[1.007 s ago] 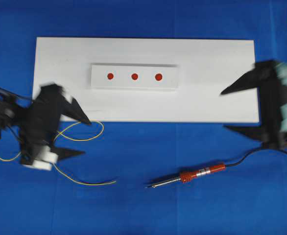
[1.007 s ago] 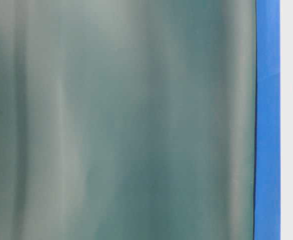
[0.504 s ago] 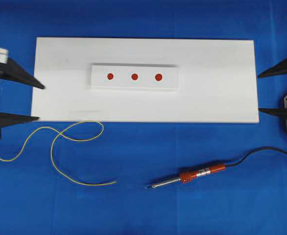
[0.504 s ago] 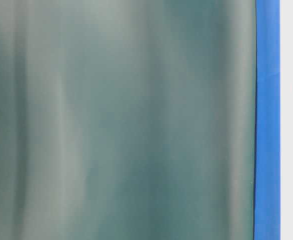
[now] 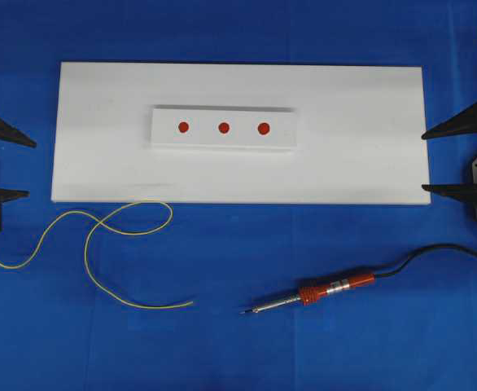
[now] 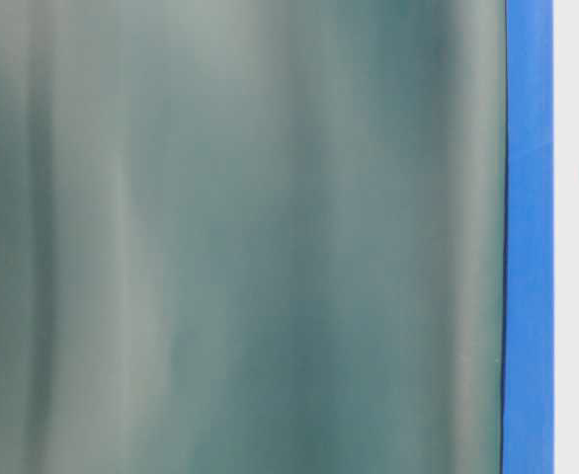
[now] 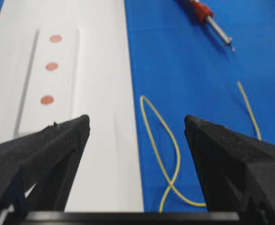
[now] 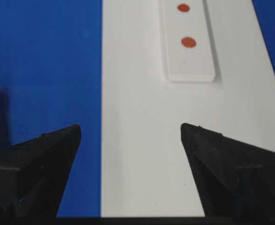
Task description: Touch the tip of the soldering iron to the tip of the solder at the mark.
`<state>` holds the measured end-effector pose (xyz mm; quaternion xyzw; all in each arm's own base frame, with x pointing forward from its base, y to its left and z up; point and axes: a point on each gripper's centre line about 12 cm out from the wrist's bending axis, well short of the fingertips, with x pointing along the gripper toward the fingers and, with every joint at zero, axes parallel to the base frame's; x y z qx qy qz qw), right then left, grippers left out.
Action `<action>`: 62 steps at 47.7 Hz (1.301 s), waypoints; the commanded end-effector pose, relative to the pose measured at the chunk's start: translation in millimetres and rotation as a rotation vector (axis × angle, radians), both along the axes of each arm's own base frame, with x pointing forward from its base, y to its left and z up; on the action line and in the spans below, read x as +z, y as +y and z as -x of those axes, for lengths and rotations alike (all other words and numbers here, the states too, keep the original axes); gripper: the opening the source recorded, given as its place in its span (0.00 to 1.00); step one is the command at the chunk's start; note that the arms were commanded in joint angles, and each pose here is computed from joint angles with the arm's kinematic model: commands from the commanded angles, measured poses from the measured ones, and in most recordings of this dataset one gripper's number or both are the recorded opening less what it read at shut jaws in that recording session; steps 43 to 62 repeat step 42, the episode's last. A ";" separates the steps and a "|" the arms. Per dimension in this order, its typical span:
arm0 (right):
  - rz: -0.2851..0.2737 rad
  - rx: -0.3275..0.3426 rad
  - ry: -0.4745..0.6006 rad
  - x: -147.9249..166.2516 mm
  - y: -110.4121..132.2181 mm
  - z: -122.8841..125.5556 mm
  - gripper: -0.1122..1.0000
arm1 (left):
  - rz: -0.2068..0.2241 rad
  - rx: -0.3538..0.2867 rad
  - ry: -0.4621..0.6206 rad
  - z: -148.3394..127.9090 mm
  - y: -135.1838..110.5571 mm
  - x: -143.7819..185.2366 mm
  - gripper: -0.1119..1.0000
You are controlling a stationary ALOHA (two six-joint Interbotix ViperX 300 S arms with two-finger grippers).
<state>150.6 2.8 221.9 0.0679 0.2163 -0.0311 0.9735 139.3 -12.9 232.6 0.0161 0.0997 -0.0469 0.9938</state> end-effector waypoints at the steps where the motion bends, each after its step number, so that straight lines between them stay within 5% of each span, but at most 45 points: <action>1: -0.011 0.006 -0.031 4.3 1.1 -3.0 0.85 | 0.000 0.004 -0.017 0.4 0.7 1.6 0.79; 62: -0.008 0.006 -0.038 5.5 0.8 -3.2 0.85 | 0.005 0.022 -0.010 0.5 3.0 -1.3 0.79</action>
